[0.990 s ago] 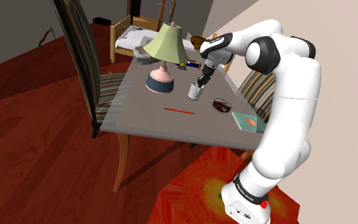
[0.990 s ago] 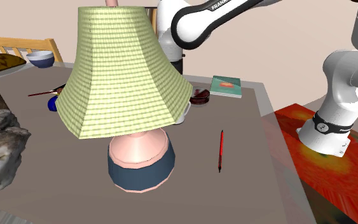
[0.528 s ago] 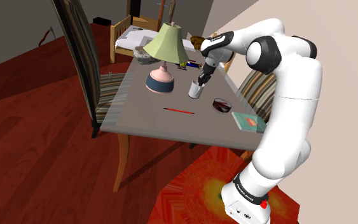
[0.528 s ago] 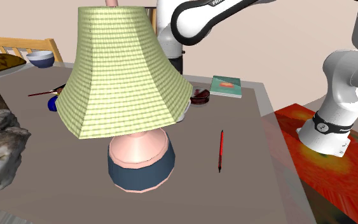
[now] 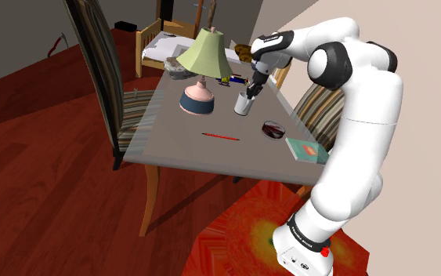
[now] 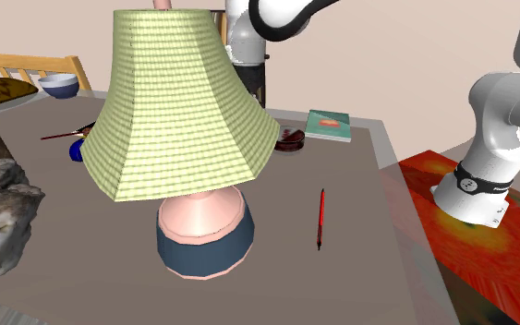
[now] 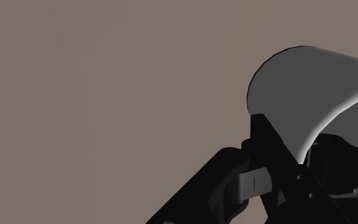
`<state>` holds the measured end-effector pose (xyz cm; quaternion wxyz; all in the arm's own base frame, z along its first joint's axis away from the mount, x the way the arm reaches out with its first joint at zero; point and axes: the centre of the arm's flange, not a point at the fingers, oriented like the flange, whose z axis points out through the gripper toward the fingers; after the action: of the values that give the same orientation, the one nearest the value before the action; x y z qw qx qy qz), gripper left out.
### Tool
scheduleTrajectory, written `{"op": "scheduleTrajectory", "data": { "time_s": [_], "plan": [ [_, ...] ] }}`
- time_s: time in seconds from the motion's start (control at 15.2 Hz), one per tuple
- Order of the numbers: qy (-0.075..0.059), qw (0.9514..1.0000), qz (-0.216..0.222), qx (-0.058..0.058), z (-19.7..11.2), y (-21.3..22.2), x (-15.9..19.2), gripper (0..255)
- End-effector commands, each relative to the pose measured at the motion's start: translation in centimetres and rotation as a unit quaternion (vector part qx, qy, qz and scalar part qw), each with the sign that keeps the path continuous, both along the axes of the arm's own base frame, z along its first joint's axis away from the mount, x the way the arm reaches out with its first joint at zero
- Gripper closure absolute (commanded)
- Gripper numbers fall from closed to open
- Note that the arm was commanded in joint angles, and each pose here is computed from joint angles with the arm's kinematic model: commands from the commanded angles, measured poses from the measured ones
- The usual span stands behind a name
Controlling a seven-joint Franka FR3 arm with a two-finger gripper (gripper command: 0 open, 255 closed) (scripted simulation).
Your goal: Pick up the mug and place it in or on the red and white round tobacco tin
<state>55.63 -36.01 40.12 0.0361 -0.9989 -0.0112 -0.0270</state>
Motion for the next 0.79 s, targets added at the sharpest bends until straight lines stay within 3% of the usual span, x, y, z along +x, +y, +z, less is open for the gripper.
{"op": "scheduleTrajectory", "data": {
  "time_s": [0.0,0.73],
  "plan": [
    [0.0,1.0,0.0,0.0,1.1,0.0,0.0,255],
    [0.0,1.0,0.0,0.0,6.9,0.0,0.0,255]
  ]
}}
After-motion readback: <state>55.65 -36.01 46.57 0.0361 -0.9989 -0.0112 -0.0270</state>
